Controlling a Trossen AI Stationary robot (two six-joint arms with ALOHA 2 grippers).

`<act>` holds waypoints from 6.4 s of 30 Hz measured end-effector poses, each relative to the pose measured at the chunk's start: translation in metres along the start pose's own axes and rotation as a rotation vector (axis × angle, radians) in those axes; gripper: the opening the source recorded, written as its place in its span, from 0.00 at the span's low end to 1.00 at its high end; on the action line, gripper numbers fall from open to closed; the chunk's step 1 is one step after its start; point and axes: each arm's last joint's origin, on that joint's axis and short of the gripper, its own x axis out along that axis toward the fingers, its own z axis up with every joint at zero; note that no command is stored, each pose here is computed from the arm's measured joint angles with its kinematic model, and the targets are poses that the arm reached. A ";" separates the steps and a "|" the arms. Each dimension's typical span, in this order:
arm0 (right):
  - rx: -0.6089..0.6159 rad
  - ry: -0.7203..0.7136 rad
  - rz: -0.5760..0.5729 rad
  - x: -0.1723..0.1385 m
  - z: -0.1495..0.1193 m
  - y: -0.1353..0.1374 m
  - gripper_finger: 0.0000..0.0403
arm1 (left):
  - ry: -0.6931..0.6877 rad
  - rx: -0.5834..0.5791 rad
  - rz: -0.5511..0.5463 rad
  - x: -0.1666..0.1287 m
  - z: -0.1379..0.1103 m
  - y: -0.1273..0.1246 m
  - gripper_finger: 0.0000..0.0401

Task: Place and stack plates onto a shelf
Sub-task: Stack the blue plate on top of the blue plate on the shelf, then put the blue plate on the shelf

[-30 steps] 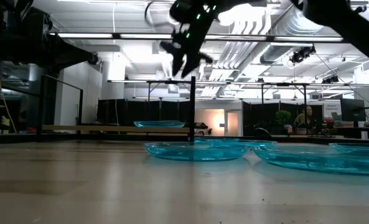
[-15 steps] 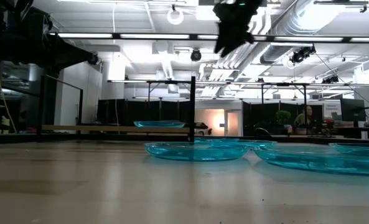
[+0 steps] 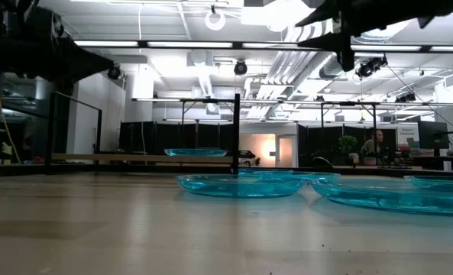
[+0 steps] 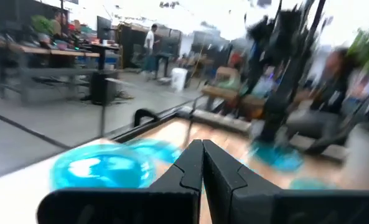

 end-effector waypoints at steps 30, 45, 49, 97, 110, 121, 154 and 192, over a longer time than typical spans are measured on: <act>-0.029 0.015 0.040 -0.009 0.001 0.006 0.39 | 0.890 -0.551 0.074 0.169 -0.010 -0.084 0.30; -0.040 0.084 0.004 -0.009 -0.005 0.002 0.39 | 1.064 -0.523 0.270 0.220 -0.095 -0.090 0.30; -0.039 0.089 0.009 -0.009 -0.005 0.002 0.39 | 1.090 -0.469 0.270 0.230 -0.101 -0.093 0.30; -0.049 0.070 -0.031 -0.009 -0.005 0.000 0.39 | 0.746 -0.216 0.393 0.173 0.077 -0.041 0.00; -0.038 0.052 -0.040 -0.009 -0.004 0.000 0.39 | 0.515 -0.430 0.776 0.103 0.073 0.021 0.00; -0.016 0.030 -0.064 -0.009 -0.003 0.000 0.39 | 0.574 -0.466 0.794 0.157 0.054 0.083 0.00; -0.014 0.030 -0.063 -0.009 -0.003 0.000 0.39 | 0.657 -0.382 0.803 0.198 0.032 0.092 0.01; -0.008 -0.145 0.037 -0.009 0.011 0.012 0.39 | 0.087 -0.292 -0.020 0.117 0.130 -0.003 0.31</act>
